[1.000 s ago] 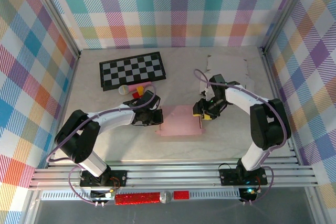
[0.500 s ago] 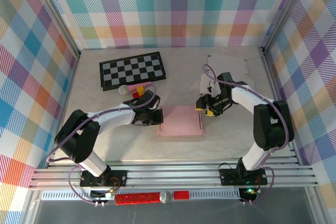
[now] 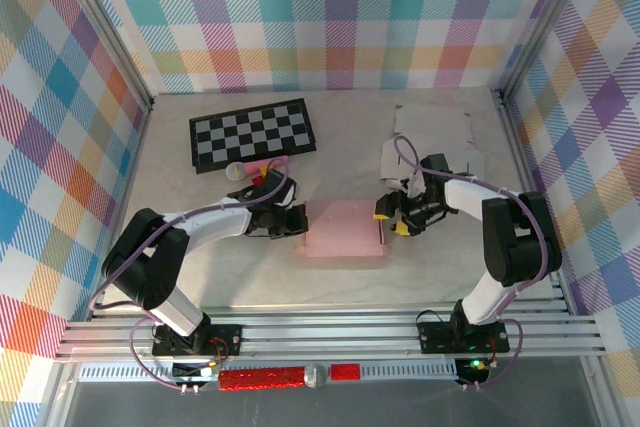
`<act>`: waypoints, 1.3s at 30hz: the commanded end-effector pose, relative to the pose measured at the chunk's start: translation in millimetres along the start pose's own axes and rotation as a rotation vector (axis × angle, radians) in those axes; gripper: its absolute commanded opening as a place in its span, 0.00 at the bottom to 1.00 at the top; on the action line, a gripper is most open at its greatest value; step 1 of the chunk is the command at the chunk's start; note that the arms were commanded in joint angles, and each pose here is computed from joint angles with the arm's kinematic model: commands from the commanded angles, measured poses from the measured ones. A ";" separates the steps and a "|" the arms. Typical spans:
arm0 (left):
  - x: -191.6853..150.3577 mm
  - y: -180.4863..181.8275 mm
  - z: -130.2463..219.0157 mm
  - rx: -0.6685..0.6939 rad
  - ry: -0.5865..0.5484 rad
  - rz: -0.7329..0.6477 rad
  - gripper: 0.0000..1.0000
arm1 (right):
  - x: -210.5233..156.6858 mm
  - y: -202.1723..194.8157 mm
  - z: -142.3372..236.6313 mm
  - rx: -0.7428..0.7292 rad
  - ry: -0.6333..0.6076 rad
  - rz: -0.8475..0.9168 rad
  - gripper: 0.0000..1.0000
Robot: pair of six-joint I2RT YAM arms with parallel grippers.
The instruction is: Fold the paper box
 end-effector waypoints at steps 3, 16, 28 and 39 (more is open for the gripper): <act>6.4 13.8 3.6 -0.052 0.009 0.063 0.00 | 8.1 17.3 0.2 0.165 -0.022 0.023 0.74; 13.9 39.0 7.2 -0.103 0.023 0.148 0.00 | 16.2 29.7 -10.1 0.303 0.010 0.030 0.81; 15.1 44.0 5.5 -0.100 0.024 0.160 0.00 | 24.6 48.5 -33.5 0.414 0.050 0.034 0.76; 18.4 41.2 5.2 -0.108 0.015 0.163 0.00 | 33.5 76.7 -40.5 0.483 0.040 0.050 0.62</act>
Point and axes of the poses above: each hand's point on the last joint's axis, 136 mm out from that joint toward the fingers, its own z axis back along the fingers, its own y axis along the line the jaws close on, x = y × z, the point moved 4 cm from there along z, back along the fingers, and after that the axes turned 14 degrees about z, right-handed, at the moved point
